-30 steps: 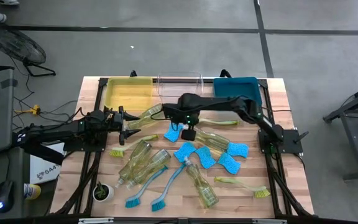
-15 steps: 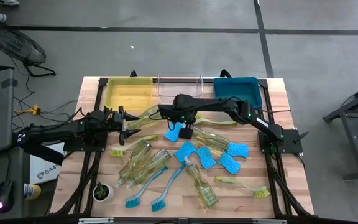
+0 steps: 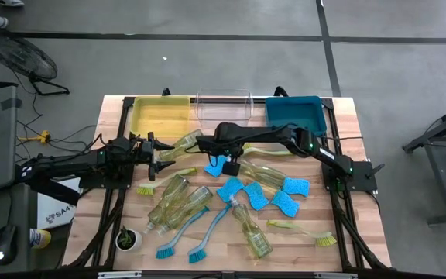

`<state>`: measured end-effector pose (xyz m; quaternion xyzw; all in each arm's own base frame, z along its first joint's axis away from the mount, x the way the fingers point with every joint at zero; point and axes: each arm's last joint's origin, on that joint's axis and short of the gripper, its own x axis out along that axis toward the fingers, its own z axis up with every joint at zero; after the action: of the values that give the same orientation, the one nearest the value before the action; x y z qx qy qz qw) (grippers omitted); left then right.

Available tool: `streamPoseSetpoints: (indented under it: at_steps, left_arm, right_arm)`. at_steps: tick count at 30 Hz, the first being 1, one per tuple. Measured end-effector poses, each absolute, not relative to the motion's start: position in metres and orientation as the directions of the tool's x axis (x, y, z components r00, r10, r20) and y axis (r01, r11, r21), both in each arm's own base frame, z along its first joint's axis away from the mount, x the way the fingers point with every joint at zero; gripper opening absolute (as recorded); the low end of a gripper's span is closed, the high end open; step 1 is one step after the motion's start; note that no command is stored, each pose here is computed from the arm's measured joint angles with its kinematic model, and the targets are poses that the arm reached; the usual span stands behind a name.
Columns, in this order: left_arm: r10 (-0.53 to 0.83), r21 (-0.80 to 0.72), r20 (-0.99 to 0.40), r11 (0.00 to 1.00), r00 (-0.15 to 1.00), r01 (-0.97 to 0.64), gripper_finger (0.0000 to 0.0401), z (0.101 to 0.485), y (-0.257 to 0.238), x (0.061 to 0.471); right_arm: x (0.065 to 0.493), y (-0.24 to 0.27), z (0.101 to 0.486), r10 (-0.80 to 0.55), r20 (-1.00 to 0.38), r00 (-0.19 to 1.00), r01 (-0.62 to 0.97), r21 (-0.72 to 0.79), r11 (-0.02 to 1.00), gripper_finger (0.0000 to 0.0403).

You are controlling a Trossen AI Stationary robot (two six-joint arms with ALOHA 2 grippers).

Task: Pick & Place Kitchen Sink Supplies
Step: Put the dish soap into the blue bin

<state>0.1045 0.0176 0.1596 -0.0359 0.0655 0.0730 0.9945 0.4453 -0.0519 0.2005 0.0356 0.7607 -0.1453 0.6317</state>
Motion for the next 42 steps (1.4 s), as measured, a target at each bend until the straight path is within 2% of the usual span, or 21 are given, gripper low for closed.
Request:
streamPoseSetpoints:
  at_steps: [8, 12, 19, 26, 31, 37, 42]
  left_arm:
    - [0.14, -0.062, -0.135, 0.987, 0.981, -0.15, 0.028, 0.16, 0.018, 0.105]
    - [0.14, -0.061, -0.136, 0.987, 0.981, -0.15, 0.028, 0.16, 0.018, 0.105]
    - [0.14, -0.062, -0.135, 0.987, 0.981, -0.15, 0.028, 0.16, 0.018, 0.105]
    - [0.14, -0.062, -0.135, 0.987, 0.981, -0.149, 0.028, 0.16, 0.018, 0.105]
    - [0.14, -0.062, -0.135, 0.987, 0.981, -0.15, 0.028, 0.16, 0.018, 0.105]
    - [0.14, -0.061, -0.135, 0.987, 0.981, -0.15, 0.028, 0.16, 0.018, 0.105]
    - [0.14, -0.061, -0.136, 0.987, 0.981, -0.15, 0.028, 0.16, 0.018, 0.105]
  right_arm:
    - [0.442, -0.037, 0.219, -0.12, -0.981, -0.151, 0.261, -0.157, 0.952, 0.0344]
    - [0.441, -0.027, 0.226, -0.059, -0.99, -0.132, 0.262, -0.092, 0.961, 0.0344]
    - [0.441, -0.004, 0.227, 0.0, -0.992, -0.125, 0.156, -0.02, 0.988, 0.0344]
    - [0.441, 0.009, 0.227, -0.084, -0.989, -0.123, 0.088, -0.096, 0.992, 0.0344]
    - [0.44, 0.008, 0.226, -0.12, -0.985, -0.126, 0.144, -0.138, 0.98, 0.0344]
    - [0.413, -0.013, 0.22, -0.153, -0.963, -0.223, 0.239, -0.207, 0.949, 0.0344]
    - [0.406, -0.019, 0.208, -0.097, -0.985, -0.142, 0.283, -0.134, 0.95, 0.0344]
